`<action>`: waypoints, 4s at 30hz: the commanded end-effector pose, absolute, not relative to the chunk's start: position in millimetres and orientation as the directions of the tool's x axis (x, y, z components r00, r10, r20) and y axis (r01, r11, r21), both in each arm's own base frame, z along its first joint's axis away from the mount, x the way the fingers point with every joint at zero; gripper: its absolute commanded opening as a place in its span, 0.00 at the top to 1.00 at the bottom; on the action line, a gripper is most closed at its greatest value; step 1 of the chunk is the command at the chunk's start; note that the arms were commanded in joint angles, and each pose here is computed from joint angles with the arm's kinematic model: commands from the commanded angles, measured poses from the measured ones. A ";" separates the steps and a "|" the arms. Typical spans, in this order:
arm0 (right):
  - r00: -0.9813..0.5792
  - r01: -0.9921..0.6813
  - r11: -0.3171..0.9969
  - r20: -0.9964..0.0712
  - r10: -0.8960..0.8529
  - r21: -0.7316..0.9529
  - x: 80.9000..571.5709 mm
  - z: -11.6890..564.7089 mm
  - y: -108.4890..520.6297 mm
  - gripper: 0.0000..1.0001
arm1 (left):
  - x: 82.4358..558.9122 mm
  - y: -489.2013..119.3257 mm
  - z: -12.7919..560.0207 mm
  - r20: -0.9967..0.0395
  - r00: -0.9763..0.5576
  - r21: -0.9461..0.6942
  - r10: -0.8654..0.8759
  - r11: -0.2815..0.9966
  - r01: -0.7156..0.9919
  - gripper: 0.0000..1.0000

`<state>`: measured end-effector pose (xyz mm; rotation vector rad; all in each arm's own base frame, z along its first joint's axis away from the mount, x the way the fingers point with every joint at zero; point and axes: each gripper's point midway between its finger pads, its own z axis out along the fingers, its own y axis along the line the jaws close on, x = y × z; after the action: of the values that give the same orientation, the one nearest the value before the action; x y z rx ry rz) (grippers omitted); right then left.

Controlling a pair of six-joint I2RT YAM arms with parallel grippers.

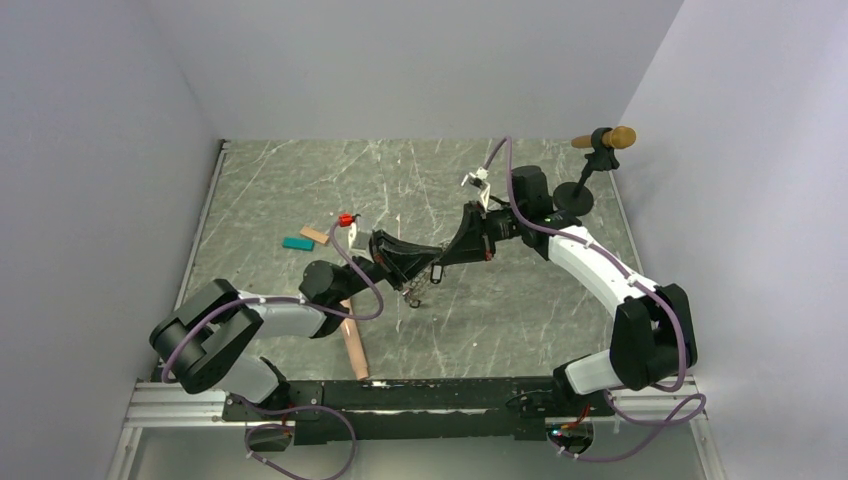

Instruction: Put the keys on the keyring

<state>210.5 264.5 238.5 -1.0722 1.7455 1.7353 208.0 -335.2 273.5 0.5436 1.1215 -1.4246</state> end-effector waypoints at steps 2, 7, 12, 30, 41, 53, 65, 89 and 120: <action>-0.475 -0.855 -0.157 -0.868 -0.142 0.494 214.6 273.9 259.7 1.00 | 180.6 -326.6 300.2 -0.824 -0.142 -0.209 -0.548 0.061 0.976 1.00; -0.463 -0.861 -0.161 -0.874 -0.146 0.482 214.1 273.0 258.2 1.00 | 181.4 -318.4 299.4 -0.830 -0.127 -0.202 -0.543 0.080 0.976 1.00; -0.479 -0.845 -0.177 -0.862 -0.168 0.504 210.4 265.1 266.0 1.00 | 181.5 -319.0 306.6 -0.826 -0.118 -0.189 -0.550 0.073 0.979 1.00; -0.481 -0.833 -0.185 -0.847 -0.224 0.522 203.0 246.7 281.5 1.00 | 189.3 -316.6 319.1 -0.823 -0.064 -0.163 -0.564 0.126 0.979 1.00; -0.454 -0.847 -0.188 -0.860 -0.232 0.497 201.3 246.1 281.2 1.00 | 194.5 -308.3 319.1 -0.832 -0.031 -0.156 -0.554 0.179 0.971 1.00; -0.478 -0.836 -0.174 -0.846 -0.238 0.521 200.4 246.0 288.0 1.00 | 196.6 -316.9 319.7 -0.802 -0.081 -0.192 -0.592 0.127 0.973 1.00; -0.503 -0.837 -0.114 -0.835 -0.225 0.535 207.8 248.3 286.6 0.91 | 201.7 -313.0 321.3 -0.793 -0.063 -0.200 -0.606 0.162 0.966 1.00; -0.335 -0.908 -0.179 -0.913 -0.232 0.379 202.8 254.9 272.9 0.59 | 200.3 -306.7 301.1 -0.806 -0.102 -0.238 -0.584 0.162 0.958 1.00; -0.319 -0.911 -0.185 -0.914 -0.251 0.369 201.1 245.8 283.9 0.75 | 197.8 -311.4 311.7 -0.781 -0.122 -0.260 -0.612 0.142 0.955 1.00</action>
<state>202.7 277.5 237.0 -1.3191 1.6072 1.5495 208.8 -320.7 253.4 0.5015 1.1975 -1.4019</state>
